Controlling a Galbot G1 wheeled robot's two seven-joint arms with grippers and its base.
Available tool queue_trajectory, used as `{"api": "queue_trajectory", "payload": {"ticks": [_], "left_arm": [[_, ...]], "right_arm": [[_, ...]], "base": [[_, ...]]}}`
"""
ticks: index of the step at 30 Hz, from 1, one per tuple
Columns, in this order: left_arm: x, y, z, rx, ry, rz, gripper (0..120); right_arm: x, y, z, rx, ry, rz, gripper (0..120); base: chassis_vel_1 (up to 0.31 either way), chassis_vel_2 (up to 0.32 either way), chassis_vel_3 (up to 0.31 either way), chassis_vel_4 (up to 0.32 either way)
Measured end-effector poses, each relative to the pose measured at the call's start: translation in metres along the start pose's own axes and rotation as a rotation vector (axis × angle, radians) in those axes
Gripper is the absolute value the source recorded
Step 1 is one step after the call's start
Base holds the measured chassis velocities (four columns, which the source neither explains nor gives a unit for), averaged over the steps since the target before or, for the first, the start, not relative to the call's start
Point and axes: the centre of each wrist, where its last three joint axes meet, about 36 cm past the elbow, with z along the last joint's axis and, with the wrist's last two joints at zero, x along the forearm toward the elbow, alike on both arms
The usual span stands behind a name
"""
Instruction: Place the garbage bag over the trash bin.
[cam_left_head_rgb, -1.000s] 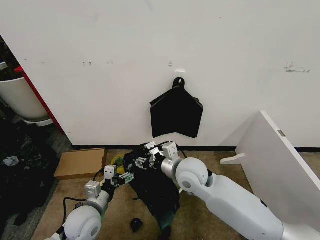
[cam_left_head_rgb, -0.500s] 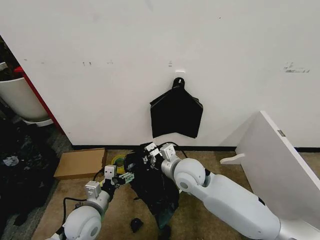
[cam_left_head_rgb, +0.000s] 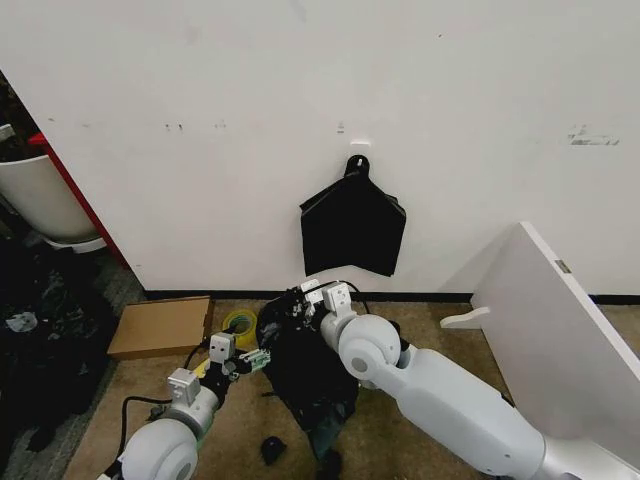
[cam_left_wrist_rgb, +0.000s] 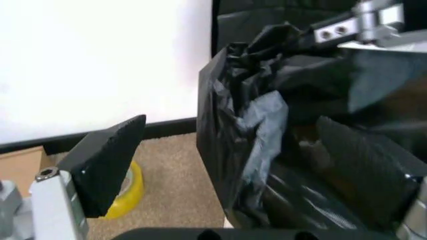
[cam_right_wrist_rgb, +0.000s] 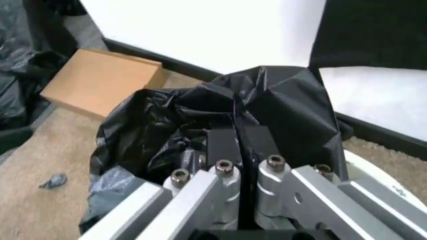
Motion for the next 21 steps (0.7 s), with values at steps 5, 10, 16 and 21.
{"api": "queue_trajectory", "payload": {"ticks": [5, 10, 16, 21], "left_arm": [[0.013, -0.003, 0.007, -0.022, 0.003, 0.014, 100], [0.025, -0.013, 0.014, -0.002, 0.030, 0.014, 100], [0.031, -0.040, 0.001, 0.097, 0.058, 0.015, 100], [0.032, -0.056, -0.002, 0.138, 0.095, 0.044, 100]], "right_arm": [[0.001, -0.001, -0.001, -0.009, -0.004, 0.013, 0], [0.008, -0.005, -0.001, -0.003, -0.023, 0.002, 1], [0.027, -0.012, 0.005, 0.010, -0.078, -0.057, 25], [0.036, -0.021, 0.006, -0.018, -0.114, -0.134, 47]], "base": [[0.000, 0.000, 0.000, 0.000], [0.000, 0.000, 0.000, 0.000], [0.000, 0.000, 0.000, 0.000], [0.000, 0.000, 0.000, 0.000]]}}
